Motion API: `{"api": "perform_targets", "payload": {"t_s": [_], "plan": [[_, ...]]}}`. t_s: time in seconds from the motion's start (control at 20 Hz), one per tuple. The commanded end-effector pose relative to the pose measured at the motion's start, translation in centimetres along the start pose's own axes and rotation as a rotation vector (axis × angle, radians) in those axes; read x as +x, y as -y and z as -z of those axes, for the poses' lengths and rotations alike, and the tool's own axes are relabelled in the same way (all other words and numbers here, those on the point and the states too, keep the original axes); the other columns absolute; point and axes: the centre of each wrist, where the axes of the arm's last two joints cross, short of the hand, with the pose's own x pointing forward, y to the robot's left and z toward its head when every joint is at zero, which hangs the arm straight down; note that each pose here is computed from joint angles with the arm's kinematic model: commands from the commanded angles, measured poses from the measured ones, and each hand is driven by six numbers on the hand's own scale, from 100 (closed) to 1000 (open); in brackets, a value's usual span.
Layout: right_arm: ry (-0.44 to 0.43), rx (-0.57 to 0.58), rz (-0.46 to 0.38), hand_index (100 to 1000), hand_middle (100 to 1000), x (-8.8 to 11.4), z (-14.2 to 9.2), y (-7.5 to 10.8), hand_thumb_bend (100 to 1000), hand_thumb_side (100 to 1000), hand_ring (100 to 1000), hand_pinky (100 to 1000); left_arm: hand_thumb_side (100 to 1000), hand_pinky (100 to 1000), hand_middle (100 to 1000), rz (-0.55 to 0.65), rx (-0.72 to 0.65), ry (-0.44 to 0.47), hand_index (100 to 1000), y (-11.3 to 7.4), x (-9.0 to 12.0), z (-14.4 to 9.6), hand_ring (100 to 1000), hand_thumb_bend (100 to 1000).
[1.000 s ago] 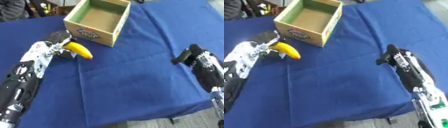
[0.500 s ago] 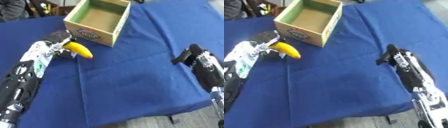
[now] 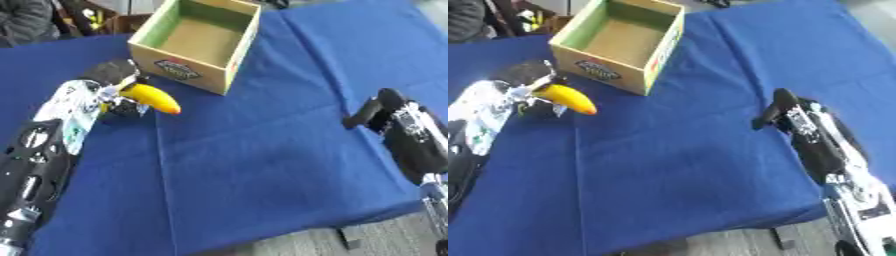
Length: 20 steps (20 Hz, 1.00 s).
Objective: Pick up objects on the table and place them in the box.
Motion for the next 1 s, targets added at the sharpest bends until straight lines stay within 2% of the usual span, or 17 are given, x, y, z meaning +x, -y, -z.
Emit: {"api": "perform_targets", "payload": {"t_s": [0.05, 0.65, 0.75, 0.9, 1.0], "plan": [[0.02, -0.001, -0.017, 466, 420, 0.66, 0.01, 0.22, 353, 694, 515, 689, 173, 613, 485, 0.038, 0.042, -0.008, 623, -2.18, -0.54, -0.4, 508, 100], [0.018, -0.001, -0.017, 466, 420, 0.63, 0.0, 0.25, 356, 693, 515, 689, 164, 588, 475, 0.054, 0.048, -0.016, 616, -3.01, -0.78, -0.61, 486, 100], [0.019, -0.001, -0.017, 466, 420, 0.63, 0.0, 0.25, 356, 693, 515, 689, 157, 539, 457, 0.052, 0.042, -0.017, 601, -2.9, -0.77, -0.58, 438, 100], [0.019, -0.001, -0.016, 466, 420, 0.63, 0.0, 0.25, 357, 693, 515, 689, 163, 422, 405, 0.047, 0.036, -0.02, 561, -2.82, -0.73, -0.55, 313, 100], [0.019, -0.001, -0.016, 466, 420, 0.63, 0.01, 0.24, 358, 692, 515, 689, 219, 201, 340, 0.039, 0.038, -0.023, 506, -2.79, -0.69, -0.53, 157, 100]]}}
